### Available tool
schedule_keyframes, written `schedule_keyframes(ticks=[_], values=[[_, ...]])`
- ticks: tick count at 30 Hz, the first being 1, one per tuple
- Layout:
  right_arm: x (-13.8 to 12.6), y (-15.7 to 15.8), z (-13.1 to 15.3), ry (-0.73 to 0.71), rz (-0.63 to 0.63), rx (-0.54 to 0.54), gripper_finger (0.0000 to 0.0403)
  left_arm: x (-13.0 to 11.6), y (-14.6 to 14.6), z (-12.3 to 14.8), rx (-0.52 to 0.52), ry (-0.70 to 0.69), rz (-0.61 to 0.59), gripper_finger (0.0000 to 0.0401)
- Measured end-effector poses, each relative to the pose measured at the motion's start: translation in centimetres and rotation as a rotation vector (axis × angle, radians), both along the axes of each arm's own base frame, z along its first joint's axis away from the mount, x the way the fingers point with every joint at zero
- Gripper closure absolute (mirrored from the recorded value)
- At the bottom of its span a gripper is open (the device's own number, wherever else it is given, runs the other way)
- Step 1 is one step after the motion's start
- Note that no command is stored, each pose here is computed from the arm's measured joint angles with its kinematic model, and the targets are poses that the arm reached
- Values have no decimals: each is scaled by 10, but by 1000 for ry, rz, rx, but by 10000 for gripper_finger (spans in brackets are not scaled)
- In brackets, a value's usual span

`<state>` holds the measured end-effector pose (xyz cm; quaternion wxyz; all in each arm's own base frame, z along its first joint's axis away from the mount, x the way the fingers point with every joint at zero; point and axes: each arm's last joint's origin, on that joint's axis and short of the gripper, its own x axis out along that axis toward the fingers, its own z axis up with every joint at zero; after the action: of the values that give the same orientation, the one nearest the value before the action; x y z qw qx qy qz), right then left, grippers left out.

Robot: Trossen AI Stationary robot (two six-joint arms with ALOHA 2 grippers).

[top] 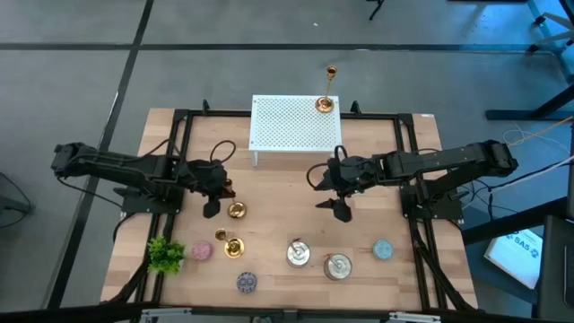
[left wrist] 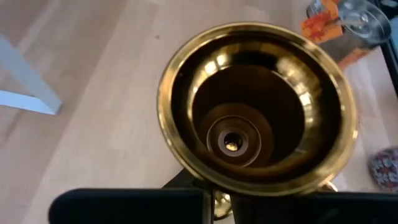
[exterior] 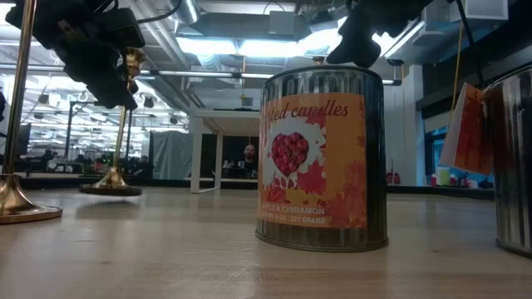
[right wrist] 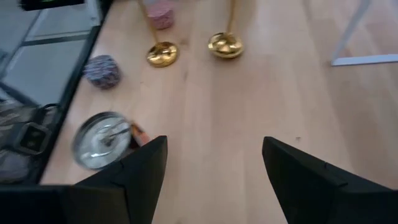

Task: Pick & Place candle stick holders
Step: Put the top gold candle holder on the shelf and align it with the other gold candle holder

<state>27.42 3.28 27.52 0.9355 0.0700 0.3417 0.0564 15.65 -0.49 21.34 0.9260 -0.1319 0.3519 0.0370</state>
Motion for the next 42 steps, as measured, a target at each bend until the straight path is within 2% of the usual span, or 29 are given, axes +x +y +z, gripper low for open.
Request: schedule_keyframes(ticks=[3,6,10,15,19,23,28,36,42], values=[[1,-2,1,-21,-22,-57,135,0,1,4,10,-22,18,389],[4,-2,5,-81,-20,-100,135,3,2,19,50,-83,31,389],[11,-2,14,-203,-1,-140,143,6,3,43,120,-154,55,389],[27,0,21,-375,27,-199,170,13,4,71,174,-327,53,389],[41,1,18,-467,44,-254,183,18,4,81,197,-417,45,389],[55,-5,12,-531,14,-251,187,24,3,81,203,-437,43,389],[76,-15,10,-504,-41,-213,187,36,3,80,200,-469,42,389],[106,-19,3,-470,-34,-199,187,62,2,90,208,-444,37,389],[114,-20,3,-462,-36,-199,195,83,1,93,218,-382,22,389]])
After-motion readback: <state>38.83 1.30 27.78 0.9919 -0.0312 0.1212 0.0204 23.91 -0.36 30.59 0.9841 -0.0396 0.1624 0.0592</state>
